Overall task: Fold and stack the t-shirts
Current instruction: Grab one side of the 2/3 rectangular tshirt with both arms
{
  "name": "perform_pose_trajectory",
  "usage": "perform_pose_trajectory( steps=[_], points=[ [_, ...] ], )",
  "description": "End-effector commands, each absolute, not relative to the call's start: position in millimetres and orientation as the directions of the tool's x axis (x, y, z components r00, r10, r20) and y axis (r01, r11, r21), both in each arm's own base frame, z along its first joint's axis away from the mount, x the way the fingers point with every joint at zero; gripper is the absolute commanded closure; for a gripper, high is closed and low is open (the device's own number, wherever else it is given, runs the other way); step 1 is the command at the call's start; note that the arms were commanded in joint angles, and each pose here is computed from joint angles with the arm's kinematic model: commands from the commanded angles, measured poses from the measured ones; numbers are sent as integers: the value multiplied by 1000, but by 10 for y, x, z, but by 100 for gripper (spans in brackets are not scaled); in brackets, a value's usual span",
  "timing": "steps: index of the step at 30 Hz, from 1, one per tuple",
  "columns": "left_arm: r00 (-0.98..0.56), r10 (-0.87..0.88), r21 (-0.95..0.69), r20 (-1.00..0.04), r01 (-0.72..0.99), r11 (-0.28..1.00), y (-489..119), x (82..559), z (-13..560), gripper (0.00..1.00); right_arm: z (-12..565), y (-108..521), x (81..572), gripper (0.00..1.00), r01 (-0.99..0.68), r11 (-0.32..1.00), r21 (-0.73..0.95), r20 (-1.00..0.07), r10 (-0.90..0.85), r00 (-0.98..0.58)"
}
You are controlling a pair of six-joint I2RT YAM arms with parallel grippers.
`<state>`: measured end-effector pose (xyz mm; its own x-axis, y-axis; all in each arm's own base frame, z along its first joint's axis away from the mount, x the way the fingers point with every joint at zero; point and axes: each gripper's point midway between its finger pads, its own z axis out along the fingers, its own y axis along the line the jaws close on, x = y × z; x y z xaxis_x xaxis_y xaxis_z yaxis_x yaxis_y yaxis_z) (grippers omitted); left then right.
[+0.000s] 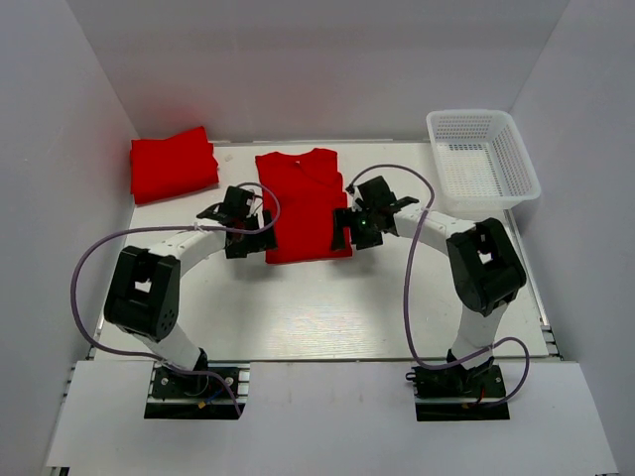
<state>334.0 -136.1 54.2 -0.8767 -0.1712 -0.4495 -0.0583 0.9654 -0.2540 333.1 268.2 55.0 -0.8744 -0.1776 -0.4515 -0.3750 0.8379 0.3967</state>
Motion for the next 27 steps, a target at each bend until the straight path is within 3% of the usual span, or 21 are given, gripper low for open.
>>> perform_pose_trajectory(
  steps=[1, 4, 6, 11, 16, 18, 24, 25, 27],
  points=[
    [-865, -165, -274, -474, -33, 961, -1424, 3402, 517, 0, 549, 2768, 3235, 10, -357, 806, 472, -415, -155, -897],
    [-881, -150, -290, -450, -14, 957, -1465, 3342, 386, 4, 435, 2738, 3185, 10, -336, 812, 477, -386, -149, -910],
    [-882, -139, -320, -451, 15, 947, -1532, 3343, 354, 12, 361, 2698, 3180, 14, -325, 821, 470, -380, -144, -914],
    [-902, -123, -326, -414, 21, 945, -1543, 3160, 143, 21, 249, 2625, 3222, 22, -300, 832, 466, -393, -109, -913],
    [-904, -121, -343, -411, 30, 939, -1547, 3066, 62, 39, 154, 2572, 3216, 47, -279, 836, 472, -386, -88, -918],
    [-907, -128, -354, -402, 26, 935, -1560, 3040, 44, 55, 123, 2560, 3213, 61, -273, 836, 477, -382, -82, -920],
    [-905, -119, -437, -409, 80, 896, -1699, 2954, 91, 73, 140, 2517, 3249, 91, -279, 841, 463, -423, -67, -903],
    [-907, -116, -448, -404, 86, 890, -1721, 2941, 99, 84, 122, 2521, 3218, 99, -277, 841, 465, -420, -66, -905],
    [-910, -110, -475, -400, 103, 874, -1777, 2928, 128, 100, 163, 2511, 3251, 100, -274, 840, 468, -440, -47, -897]
  ],
)
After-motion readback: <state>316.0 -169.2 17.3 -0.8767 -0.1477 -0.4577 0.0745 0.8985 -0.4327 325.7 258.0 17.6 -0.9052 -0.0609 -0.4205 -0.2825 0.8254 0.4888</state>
